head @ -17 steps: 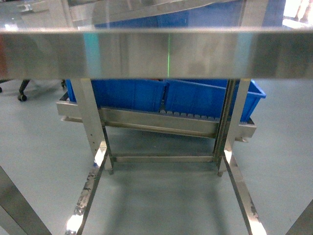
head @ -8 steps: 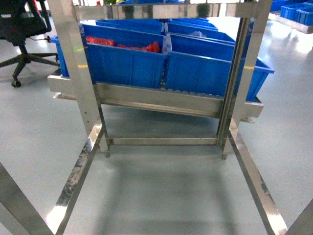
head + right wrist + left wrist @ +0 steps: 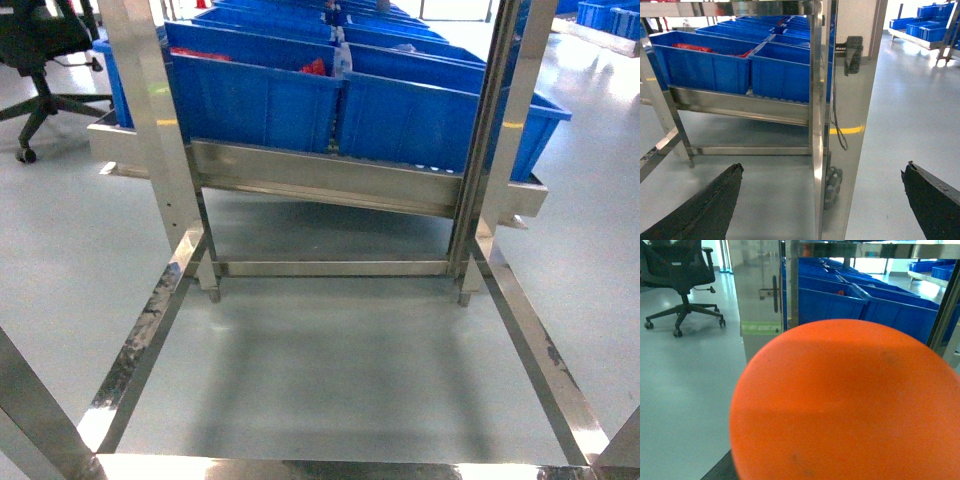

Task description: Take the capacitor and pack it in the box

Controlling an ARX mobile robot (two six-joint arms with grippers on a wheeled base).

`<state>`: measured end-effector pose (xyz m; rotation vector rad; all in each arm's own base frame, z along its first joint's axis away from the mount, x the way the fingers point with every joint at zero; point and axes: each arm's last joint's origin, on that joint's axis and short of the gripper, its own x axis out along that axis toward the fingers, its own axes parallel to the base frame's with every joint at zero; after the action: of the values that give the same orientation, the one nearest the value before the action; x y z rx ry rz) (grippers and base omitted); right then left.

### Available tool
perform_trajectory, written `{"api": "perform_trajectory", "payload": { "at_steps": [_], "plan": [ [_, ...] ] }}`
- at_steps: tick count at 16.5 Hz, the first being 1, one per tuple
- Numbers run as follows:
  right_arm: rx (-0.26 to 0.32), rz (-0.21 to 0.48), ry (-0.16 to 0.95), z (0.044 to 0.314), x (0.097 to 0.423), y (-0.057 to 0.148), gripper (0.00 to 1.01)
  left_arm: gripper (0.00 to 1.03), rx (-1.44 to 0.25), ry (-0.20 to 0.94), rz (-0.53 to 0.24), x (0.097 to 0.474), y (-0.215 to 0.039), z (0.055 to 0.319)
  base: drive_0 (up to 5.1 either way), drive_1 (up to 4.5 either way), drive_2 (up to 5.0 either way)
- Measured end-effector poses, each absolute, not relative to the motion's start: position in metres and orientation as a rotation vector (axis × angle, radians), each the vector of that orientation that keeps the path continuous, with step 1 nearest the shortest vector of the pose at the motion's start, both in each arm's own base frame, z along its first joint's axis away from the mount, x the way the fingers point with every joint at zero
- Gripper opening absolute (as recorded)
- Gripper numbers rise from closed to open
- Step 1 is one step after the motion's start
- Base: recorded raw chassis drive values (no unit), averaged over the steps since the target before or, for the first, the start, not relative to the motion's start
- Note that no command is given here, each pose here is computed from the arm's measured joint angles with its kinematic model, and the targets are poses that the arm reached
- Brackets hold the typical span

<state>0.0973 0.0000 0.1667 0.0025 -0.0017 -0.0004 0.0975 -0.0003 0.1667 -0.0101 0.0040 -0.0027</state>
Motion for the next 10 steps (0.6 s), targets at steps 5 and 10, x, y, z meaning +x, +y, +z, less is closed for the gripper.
{"api": "perform_trajectory", "payload": {
  "at_steps": [5, 10],
  "plan": [
    [0.002, 0.000, -0.001, 0.1667, 0.0973, 0.0000, 0.98, 0.44, -0.010, 0.004, -0.003, 0.0975, -0.0003, 0.1667, 0.0, 0.00, 0.0],
    [0.002, 0.000, -0.004, 0.1669, 0.0973, 0.0000, 0.98, 0.44, -0.010, 0.004, -0.003, 0.0975, -0.0003, 0.1667, 0.0, 0.00, 0.0]
  ]
}}
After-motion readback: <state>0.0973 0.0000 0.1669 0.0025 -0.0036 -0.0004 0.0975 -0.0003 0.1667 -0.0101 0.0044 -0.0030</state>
